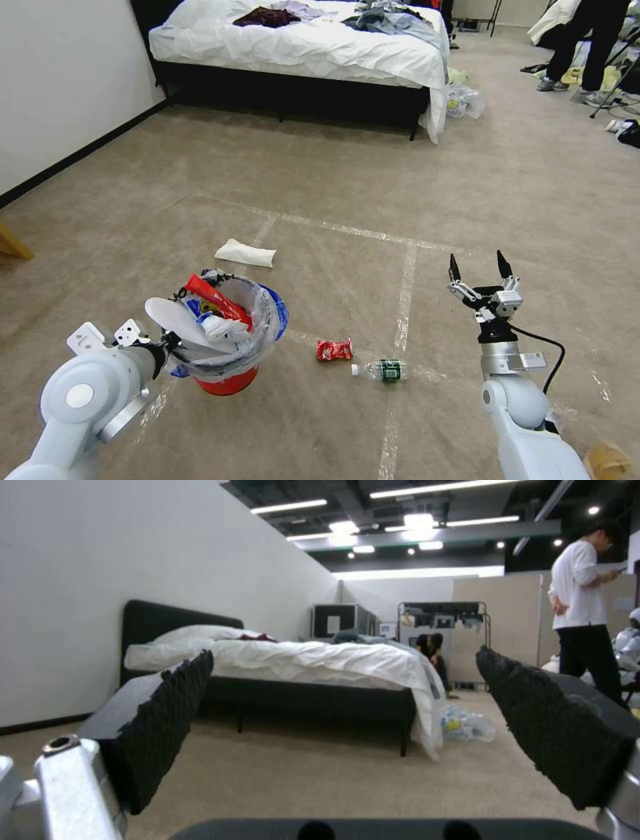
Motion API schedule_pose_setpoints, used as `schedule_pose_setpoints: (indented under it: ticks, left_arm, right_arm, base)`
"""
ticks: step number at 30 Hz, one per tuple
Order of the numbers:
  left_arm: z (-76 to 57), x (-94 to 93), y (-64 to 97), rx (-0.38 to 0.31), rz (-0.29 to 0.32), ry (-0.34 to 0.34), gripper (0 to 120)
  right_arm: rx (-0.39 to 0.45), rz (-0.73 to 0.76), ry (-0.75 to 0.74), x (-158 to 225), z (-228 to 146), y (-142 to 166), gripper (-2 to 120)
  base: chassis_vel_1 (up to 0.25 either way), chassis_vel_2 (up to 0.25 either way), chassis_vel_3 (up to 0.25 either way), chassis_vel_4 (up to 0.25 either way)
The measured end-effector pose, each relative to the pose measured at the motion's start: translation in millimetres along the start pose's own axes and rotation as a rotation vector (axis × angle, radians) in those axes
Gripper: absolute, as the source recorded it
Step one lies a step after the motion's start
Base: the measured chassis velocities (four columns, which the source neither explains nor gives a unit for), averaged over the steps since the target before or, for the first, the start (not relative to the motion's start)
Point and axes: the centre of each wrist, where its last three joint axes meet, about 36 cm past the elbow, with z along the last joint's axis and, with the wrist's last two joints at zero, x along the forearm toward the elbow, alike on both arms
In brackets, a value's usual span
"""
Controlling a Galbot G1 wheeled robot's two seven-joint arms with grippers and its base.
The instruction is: Pick up the trash bin and place the garbage on the floor into it.
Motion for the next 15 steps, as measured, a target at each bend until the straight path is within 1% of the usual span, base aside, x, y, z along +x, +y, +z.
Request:
schedule_pose_setpoints:
  ticks: [6, 11, 15]
  left_arm:
    - [0.9, 1.3, -0.3, 0.0, 0.004, 0.001, 4]
    - [1.8, 2.3, -0.1, -0.001, 0.005, 0.002, 4]
    - [2.5, 2.9, 0.0, -0.001, 0.007, 0.002, 4]
  right_arm:
    - [0.008, 0.011, -0.01, 3, 2, -4, 100]
    - [0.024, 0.009, -0.021, 3, 3, -8, 100]
    - [0.058, -0.011, -0.025, -2, 0, -16, 100]
  base:
    - [-0.078, 0.095, 0.095, -0.068]
    - [0.0, 0.0, 0.0, 0.0]
    - [0.0, 0.0, 0.0, 0.0]
